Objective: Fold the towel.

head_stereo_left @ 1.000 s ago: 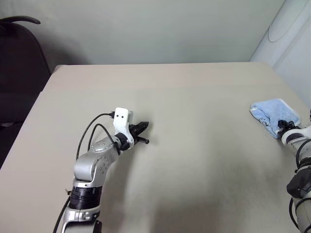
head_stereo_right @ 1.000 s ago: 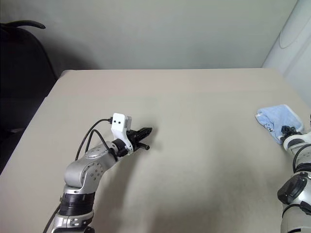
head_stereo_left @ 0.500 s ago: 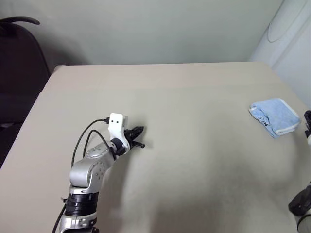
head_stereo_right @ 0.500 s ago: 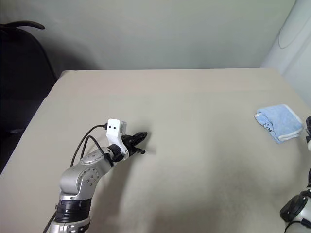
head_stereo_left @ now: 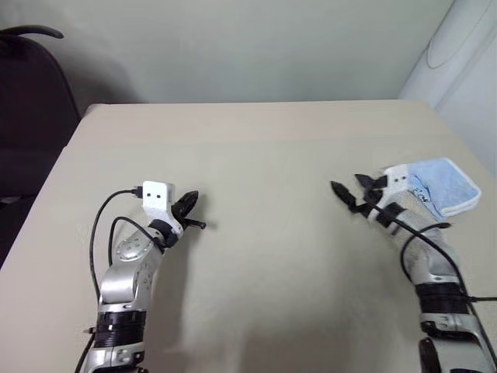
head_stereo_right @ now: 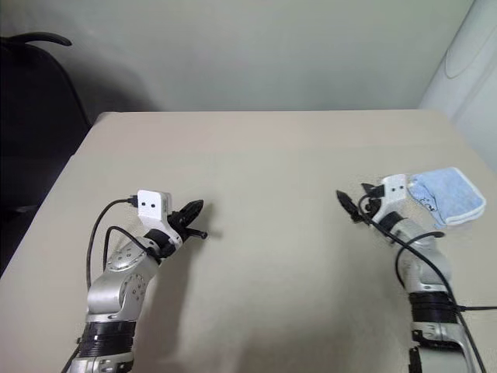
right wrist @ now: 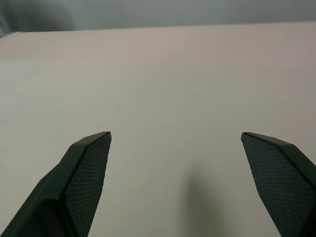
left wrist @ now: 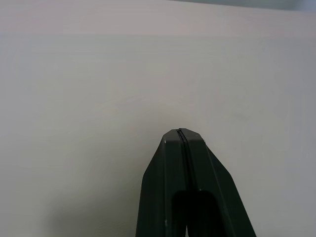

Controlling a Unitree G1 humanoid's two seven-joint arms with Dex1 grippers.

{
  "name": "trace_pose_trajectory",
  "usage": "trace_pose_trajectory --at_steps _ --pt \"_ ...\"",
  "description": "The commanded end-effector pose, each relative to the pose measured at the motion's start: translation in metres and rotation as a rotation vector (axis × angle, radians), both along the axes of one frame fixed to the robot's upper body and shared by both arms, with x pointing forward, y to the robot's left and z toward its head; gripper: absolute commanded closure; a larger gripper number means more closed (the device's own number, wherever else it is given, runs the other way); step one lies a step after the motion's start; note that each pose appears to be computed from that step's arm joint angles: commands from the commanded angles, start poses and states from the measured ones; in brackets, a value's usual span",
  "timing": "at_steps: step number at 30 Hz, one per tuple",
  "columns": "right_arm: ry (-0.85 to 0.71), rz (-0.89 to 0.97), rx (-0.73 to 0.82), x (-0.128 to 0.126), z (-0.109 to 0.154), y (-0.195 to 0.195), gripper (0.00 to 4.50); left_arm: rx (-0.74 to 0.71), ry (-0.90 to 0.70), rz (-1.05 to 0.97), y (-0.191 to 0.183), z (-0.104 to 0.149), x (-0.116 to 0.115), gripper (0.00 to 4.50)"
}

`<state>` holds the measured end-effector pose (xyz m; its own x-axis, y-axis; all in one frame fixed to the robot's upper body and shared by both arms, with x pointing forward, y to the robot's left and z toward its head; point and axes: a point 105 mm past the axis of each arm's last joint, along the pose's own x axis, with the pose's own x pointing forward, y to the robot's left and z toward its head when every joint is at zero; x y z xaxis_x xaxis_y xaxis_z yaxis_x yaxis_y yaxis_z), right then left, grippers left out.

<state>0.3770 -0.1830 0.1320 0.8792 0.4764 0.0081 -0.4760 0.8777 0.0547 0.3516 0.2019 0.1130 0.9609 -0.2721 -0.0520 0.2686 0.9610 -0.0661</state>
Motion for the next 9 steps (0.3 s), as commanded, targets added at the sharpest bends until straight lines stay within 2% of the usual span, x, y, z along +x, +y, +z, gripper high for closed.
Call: trace_pose_trajectory --at_steps 1,9 --pt "-0.055 0.055 -0.017 0.003 0.007 0.013 0.04 0.026 -0.069 0.018 -0.002 0.016 0.002 4.50" --pt "-0.058 0.087 -0.016 0.002 -0.002 0.029 0.04 0.024 -0.054 0.036 0.003 0.015 -0.009 4.50"
